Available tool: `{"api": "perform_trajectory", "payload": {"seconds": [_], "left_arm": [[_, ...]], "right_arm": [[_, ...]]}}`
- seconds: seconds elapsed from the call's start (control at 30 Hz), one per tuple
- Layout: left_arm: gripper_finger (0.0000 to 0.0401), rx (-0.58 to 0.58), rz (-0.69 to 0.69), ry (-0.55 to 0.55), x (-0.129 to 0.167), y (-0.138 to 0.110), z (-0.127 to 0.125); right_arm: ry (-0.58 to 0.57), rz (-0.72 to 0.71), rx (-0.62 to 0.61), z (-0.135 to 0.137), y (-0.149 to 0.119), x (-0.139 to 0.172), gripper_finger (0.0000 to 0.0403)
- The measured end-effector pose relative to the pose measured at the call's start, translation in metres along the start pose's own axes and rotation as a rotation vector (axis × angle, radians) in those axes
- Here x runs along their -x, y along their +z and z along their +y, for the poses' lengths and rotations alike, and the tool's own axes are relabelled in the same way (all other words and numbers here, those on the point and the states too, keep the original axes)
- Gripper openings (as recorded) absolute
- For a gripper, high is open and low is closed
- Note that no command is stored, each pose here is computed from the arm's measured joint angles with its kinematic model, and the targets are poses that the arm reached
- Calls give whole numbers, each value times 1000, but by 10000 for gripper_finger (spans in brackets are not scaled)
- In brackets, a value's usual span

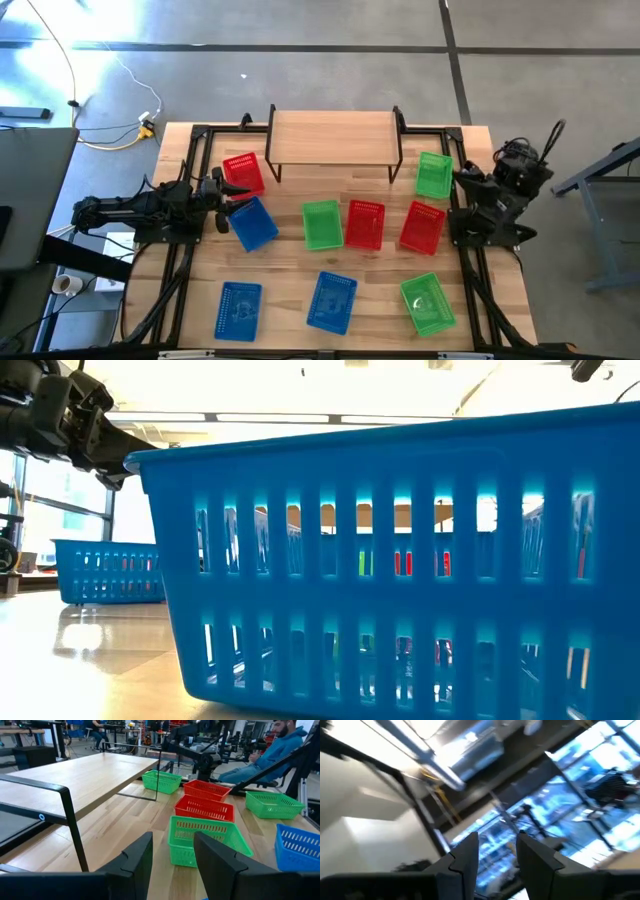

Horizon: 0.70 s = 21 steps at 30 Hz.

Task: Stack baskets on shelf by color
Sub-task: Put the middle red bin on the shelf

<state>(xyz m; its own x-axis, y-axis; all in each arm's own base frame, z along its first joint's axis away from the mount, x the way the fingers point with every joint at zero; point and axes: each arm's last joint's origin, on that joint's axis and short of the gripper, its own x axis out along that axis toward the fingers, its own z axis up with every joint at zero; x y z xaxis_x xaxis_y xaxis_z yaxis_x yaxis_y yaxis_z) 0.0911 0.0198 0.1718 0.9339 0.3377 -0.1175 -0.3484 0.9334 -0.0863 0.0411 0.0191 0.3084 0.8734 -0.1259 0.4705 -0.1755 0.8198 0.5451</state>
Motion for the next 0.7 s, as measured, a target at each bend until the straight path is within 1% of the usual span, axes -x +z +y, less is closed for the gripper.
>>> {"api": "perform_trajectory", "payload": {"seconds": [0.17,0.3,0.5,0.53,0.7], "left_arm": [[133,-16,1,0,0,0,0],[133,-16,0,1,0,0,0],[133,-16,1,1,0,0,0],[133,-16,0,1,0,0,0],[133,-17,0,4,0,0,0]], "right_arm": [[-201,48,-13,17,11,-18,118],[-380,75,-5,31,12,-31,118],[-640,62,3,47,7,-45,118],[-657,59,3,49,6,-47,118],[-659,52,-18,62,6,-56,118]]}}
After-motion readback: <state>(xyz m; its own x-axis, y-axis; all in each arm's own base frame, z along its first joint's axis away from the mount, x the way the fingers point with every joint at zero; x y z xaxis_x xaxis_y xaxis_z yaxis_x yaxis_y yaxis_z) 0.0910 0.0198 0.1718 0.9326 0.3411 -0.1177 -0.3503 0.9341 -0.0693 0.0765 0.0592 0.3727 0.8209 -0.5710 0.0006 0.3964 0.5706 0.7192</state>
